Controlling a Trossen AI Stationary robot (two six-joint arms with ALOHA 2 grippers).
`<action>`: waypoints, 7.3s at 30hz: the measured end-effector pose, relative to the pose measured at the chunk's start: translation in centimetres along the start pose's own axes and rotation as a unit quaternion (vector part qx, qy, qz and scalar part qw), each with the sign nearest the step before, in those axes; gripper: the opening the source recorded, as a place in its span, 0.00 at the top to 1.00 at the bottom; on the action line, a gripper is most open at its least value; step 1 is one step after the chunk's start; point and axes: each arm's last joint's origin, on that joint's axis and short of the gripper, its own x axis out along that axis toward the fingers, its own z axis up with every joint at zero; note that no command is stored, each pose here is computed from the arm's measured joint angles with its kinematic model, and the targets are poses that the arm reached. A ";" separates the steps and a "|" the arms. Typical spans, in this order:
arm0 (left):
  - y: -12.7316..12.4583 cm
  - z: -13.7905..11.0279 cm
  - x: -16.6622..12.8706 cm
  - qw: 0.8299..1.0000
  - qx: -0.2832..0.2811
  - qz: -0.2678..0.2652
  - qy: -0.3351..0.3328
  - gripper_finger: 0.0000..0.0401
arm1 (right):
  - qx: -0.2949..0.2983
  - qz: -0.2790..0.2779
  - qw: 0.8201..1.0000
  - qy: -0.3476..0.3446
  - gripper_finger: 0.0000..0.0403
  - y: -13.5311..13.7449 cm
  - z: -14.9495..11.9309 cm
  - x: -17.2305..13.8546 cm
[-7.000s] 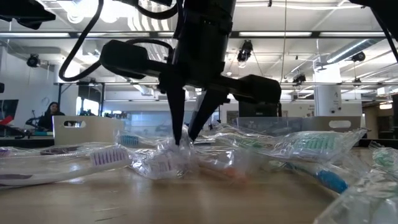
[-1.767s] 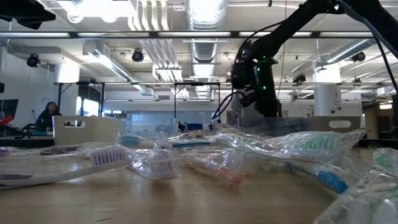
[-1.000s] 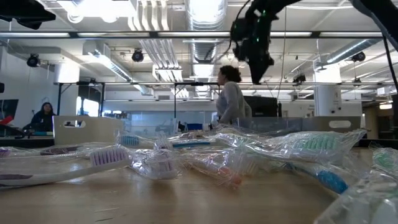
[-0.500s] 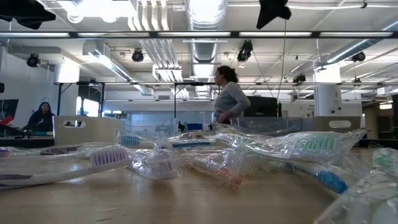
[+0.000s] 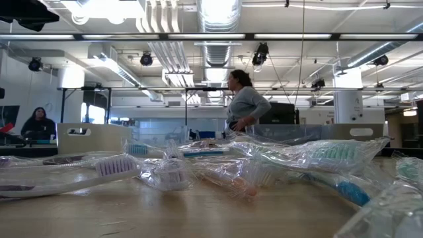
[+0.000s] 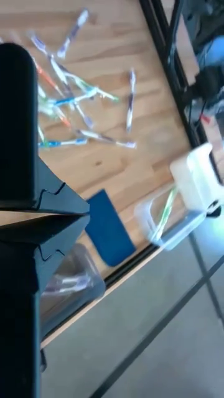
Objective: Pick & Place Toothbrushes
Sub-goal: Put the green toothbrush into the transparent bin
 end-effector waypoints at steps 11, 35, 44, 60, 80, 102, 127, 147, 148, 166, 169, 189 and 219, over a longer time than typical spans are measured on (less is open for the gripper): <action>0.0 0.0 0.0 1.000 0.000 0.000 0.000 0.78 | -0.006 0.015 0.999 -0.028 0.98 -0.7 -6.6 -1.3; 0.0 0.0 0.0 1.000 0.000 0.000 0.000 0.78 | -0.137 0.016 0.979 -0.150 0.98 -3.5 -21.4 -3.0; 0.0 0.0 0.0 1.000 0.000 0.000 0.000 0.78 | -0.136 0.016 0.969 -0.206 0.98 -4.0 -23.3 -4.4; 0.0 0.0 0.0 1.000 -0.015 0.000 0.000 0.78 | -0.132 0.017 0.963 -0.234 0.98 -4.2 -24.1 -5.2; 0.1 0.0 0.0 1.000 -0.022 0.012 0.000 0.78 | -0.132 0.017 0.963 -0.234 0.98 -4.2 -24.1 -5.2; 1.5 9.5 3.9 0.914 -0.188 0.035 -0.358 0.78 | -0.132 0.017 0.963 -0.234 0.98 -4.2 -24.1 -5.2; -3.5 4.9 17.1 0.951 -0.046 -0.239 0.193 0.75 | -0.132 0.017 0.963 -0.234 0.98 -4.2 -24.1 -5.2; -8.6 0.9 23.0 0.883 0.030 -0.338 0.324 0.64 | -0.132 0.017 0.963 -0.234 0.98 -4.2 -24.1 -5.2; -8.9 0.7 23.3 0.881 0.032 -0.341 0.326 0.64 | -0.132 0.017 0.963 -0.234 0.98 -4.2 -24.1 -5.2; -12.0 -3.3 28.3 0.863 0.032 -0.349 0.365 0.65 | -0.132 0.017 0.963 -0.234 0.98 -4.2 -24.1 -5.2; -12.4 -4.0 29.0 0.860 0.033 -0.349 0.371 0.65 | -0.132 0.017 0.963 -0.234 0.98 -4.2 -24.1 -5.2; -13.1 -5.4 30.4 0.869 0.054 -0.314 0.377 0.80 | -0.132 0.017 0.963 -0.234 0.98 -4.2 -24.0 -5.2; -11.1 -1.3 26.8 0.867 0.076 -0.332 0.363 0.92 | -0.132 0.017 0.963 -0.234 0.98 -4.2 -24.0 -5.2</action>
